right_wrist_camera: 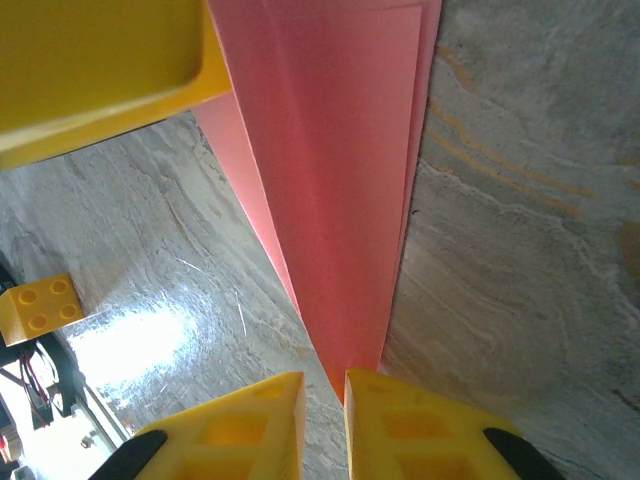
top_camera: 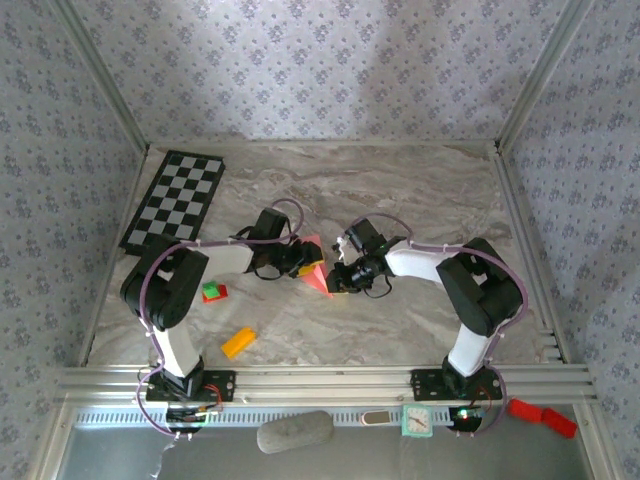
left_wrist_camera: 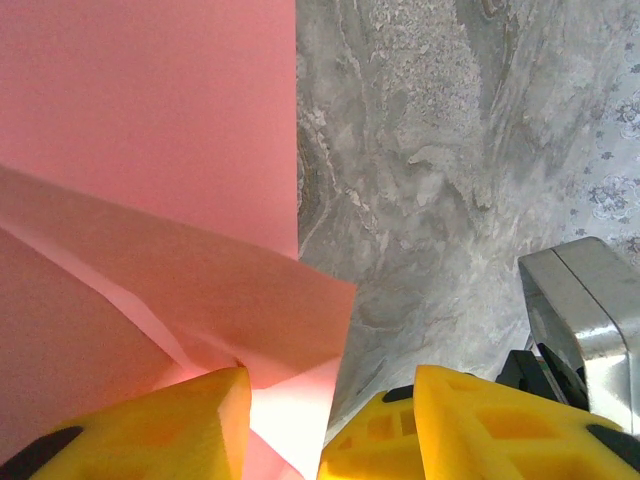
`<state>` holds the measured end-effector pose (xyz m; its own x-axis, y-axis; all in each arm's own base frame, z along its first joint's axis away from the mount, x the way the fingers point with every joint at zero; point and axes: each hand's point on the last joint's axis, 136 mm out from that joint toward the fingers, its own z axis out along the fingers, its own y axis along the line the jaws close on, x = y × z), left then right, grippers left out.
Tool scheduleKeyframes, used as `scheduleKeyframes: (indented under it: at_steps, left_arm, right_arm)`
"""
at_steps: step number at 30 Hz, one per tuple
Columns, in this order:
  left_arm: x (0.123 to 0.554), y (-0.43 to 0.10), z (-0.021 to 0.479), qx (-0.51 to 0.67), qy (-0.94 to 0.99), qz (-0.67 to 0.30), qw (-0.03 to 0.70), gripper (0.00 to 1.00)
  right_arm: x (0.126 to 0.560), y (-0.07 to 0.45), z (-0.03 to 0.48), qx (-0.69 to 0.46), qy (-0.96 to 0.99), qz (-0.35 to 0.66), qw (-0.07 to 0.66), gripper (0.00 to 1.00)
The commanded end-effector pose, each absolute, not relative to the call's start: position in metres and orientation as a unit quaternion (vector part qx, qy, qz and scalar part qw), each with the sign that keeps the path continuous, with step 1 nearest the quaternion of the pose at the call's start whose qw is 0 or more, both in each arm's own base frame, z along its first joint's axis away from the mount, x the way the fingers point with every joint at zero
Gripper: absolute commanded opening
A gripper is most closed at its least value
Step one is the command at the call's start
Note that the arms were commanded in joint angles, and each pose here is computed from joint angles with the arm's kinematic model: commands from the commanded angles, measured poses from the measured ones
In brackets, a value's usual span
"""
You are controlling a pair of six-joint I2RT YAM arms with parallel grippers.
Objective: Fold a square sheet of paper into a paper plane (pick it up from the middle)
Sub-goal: Fourth fold the wing at the center of the table.
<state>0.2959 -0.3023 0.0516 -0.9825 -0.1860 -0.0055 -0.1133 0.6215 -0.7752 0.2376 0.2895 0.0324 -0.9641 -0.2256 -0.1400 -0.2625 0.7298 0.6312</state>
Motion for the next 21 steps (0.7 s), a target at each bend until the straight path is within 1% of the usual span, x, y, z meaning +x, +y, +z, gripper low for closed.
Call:
scheduleKeyframes:
  at_steps: [1,15,21]
  left_arm:
    - [0.300,-0.312,0.062,-0.069,0.892,-0.444,0.049,0.47]
    - [0.299,-0.313,0.063,-0.070,0.892,-0.444,0.047,0.48]
    - [0.299,-0.313,0.065,-0.068,0.892,-0.445,0.049,0.48]
  right_arm:
    - [0.232,0.285,0.026,-0.130,0.934,0.334,0.011,0.19]
    - [0.230,0.283,0.016,-0.135,0.938,0.320,0.005,0.18]
    - [0.229,0.280,0.010,-0.136,0.941,0.310,0.003,0.15]
